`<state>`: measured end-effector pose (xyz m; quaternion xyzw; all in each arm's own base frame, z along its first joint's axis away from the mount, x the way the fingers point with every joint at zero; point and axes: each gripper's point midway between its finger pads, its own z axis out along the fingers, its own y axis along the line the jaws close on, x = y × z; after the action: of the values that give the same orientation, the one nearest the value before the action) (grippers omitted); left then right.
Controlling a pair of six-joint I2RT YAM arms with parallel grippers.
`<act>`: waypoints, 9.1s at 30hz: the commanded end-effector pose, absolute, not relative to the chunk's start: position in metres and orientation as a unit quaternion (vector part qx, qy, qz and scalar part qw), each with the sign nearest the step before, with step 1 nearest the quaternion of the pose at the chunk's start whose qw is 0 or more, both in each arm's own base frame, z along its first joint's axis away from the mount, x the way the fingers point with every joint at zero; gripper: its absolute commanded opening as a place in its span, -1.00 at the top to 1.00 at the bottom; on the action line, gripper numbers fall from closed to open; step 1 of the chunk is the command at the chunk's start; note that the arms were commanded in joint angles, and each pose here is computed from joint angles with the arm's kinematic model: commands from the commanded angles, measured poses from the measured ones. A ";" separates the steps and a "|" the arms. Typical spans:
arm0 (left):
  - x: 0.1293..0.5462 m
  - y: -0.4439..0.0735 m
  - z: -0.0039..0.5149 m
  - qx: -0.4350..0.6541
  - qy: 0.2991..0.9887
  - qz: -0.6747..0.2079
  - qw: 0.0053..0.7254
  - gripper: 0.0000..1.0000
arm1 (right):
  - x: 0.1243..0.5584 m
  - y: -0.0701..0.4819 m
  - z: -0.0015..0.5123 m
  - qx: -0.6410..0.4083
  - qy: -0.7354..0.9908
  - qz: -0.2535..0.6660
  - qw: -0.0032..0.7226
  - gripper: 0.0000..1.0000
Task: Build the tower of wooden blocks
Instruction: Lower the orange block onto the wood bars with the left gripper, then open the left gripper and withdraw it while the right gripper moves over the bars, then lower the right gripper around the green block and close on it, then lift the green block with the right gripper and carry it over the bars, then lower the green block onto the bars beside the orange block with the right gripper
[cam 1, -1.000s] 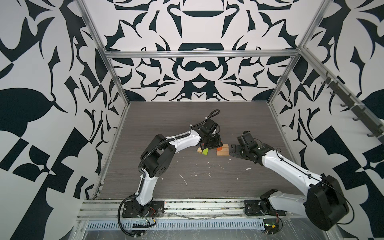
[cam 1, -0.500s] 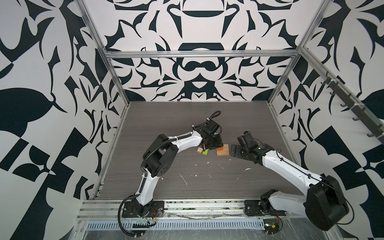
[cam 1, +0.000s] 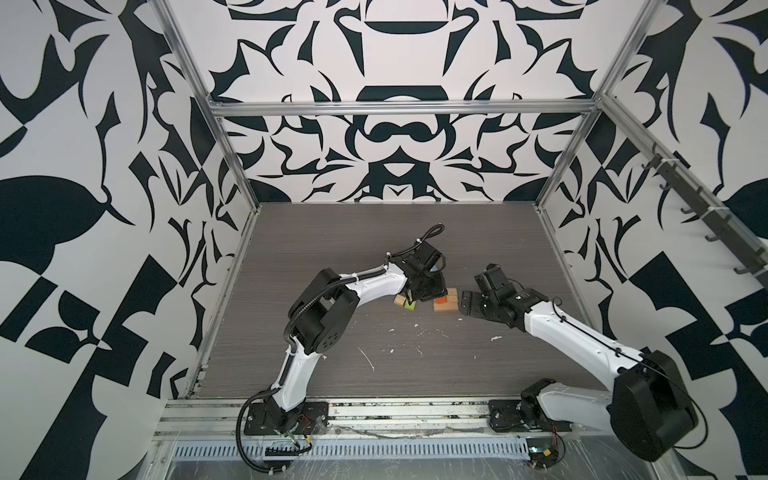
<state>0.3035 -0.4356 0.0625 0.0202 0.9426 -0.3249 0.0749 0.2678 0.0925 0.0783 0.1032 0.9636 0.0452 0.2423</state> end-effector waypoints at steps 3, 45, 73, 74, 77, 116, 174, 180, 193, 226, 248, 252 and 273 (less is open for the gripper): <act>0.307 -0.437 0.047 0.011 0.946 -0.315 0.073 0.36 | 0.269 0.091 0.082 0.107 0.961 0.049 0.250 -0.97; 0.310 -0.430 0.103 0.037 0.938 -0.322 0.120 -0.08 | 0.279 0.102 0.092 0.088 0.964 0.057 0.243 -0.96; 0.318 -0.251 0.125 -0.059 0.933 -0.300 0.188 -0.40 | 0.308 0.242 0.129 0.042 0.953 0.109 0.279 -0.66; 0.317 -0.245 0.126 -0.058 0.933 -0.297 0.194 -0.41 | 0.309 0.247 0.128 0.041 0.953 0.110 0.280 -0.63; 0.313 -0.228 0.124 -0.059 0.937 -0.280 0.201 -0.51 | 0.313 0.262 0.121 0.037 0.955 0.109 0.272 -0.52; 0.296 -0.197 0.123 -0.072 0.940 -0.276 0.189 -0.50 | 0.341 0.278 0.052 0.071 0.965 0.041 0.250 -0.04; 0.307 -0.236 0.116 -0.065 0.931 -0.327 0.150 -0.48 | 0.332 0.266 0.098 0.019 0.962 0.054 0.268 0.58; 0.309 -0.262 0.120 -0.047 0.928 -0.341 0.145 -0.48 | 0.328 0.245 0.125 0.006 0.957 0.054 0.285 0.59; 0.311 -0.330 0.113 -0.004 0.923 -0.367 0.114 -0.46 | 0.315 0.164 0.124 0.024 0.961 0.048 0.270 0.60; 0.295 -0.364 0.111 0.043 0.915 -0.386 0.104 -0.45 | 0.325 0.149 0.067 0.028 0.970 0.058 0.233 0.56; 0.291 -0.360 0.110 0.046 0.918 -0.382 0.101 -0.46 | 0.340 0.158 0.062 0.028 0.970 0.064 0.231 0.53; 0.291 -0.360 0.109 0.046 0.918 -0.381 0.100 -0.47 | 0.342 0.159 0.061 0.029 0.971 0.064 0.229 0.52; 0.291 -0.361 0.106 0.046 0.919 -0.379 0.096 -0.48 | 0.340 0.157 0.059 0.033 0.973 0.058 0.222 0.37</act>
<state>0.2960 -0.3654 0.1053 0.0443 0.9168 -0.3840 0.1004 0.3324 0.1557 0.0464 0.0254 0.9763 0.0528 0.2085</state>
